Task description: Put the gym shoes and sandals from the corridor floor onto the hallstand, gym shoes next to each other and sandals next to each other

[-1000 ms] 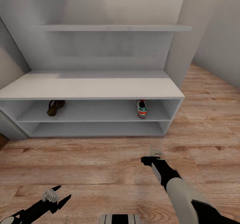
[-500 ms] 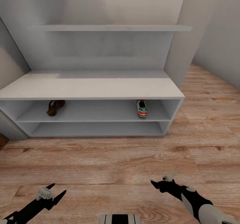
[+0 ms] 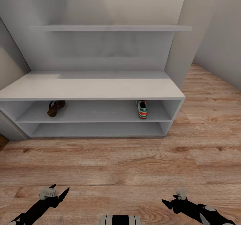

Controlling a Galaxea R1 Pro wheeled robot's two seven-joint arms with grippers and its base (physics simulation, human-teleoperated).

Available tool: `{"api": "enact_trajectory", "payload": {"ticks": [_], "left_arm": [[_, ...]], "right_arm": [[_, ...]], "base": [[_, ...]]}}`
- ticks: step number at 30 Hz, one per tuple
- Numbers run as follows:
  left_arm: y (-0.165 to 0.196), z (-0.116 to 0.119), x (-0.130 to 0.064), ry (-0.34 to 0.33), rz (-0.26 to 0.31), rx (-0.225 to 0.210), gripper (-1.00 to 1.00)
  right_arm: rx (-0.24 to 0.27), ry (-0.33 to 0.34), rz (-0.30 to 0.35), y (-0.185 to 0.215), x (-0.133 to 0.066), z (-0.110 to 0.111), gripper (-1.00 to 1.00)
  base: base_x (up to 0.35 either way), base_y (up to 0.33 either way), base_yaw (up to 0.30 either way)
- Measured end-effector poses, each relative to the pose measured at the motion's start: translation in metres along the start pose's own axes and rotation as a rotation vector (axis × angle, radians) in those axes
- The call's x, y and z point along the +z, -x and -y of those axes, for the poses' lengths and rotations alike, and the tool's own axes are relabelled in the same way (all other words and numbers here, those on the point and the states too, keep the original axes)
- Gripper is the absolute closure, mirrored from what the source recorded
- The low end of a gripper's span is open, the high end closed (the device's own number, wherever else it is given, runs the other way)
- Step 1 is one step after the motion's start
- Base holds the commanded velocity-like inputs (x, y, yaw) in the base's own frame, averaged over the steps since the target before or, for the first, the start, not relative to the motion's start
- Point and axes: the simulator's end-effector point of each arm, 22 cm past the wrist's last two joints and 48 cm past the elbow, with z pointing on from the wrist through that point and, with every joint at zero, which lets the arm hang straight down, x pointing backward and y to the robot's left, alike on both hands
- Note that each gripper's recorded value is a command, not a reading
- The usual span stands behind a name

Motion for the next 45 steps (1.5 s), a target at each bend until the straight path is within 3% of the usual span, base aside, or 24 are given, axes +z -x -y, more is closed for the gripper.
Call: {"api": "enact_trajectory", "payload": {"ticks": [8,17,27,45], "left_arm": [[0.001,-0.002,0.0,0.005,0.001,0.001,-1.0],[0.021,-0.005,-0.005,0.01,0.036,0.018,-1.0],[0.054,-0.021,-0.019,0.054,0.097,-0.003,-1.0],[0.092,-0.016,-0.035,0.063,0.101,-0.013,-1.0]], "right_arm": [[0.011,-0.039,-0.015,-0.014,-0.002,0.006,-1.0],[-0.003,-0.041,0.017,0.002,-0.009,0.004,-1.0],[-0.01,-0.046,0.035,0.019,-0.022,0.001,-1.0],[-0.01,-0.048,0.034,0.047,-0.051,-0.01,-1.0]], "base": [[0.0,0.0,0.0],[0.0,0.0,-0.007],[0.0,0.0,-0.237],[0.0,0.0,-0.266]]}}
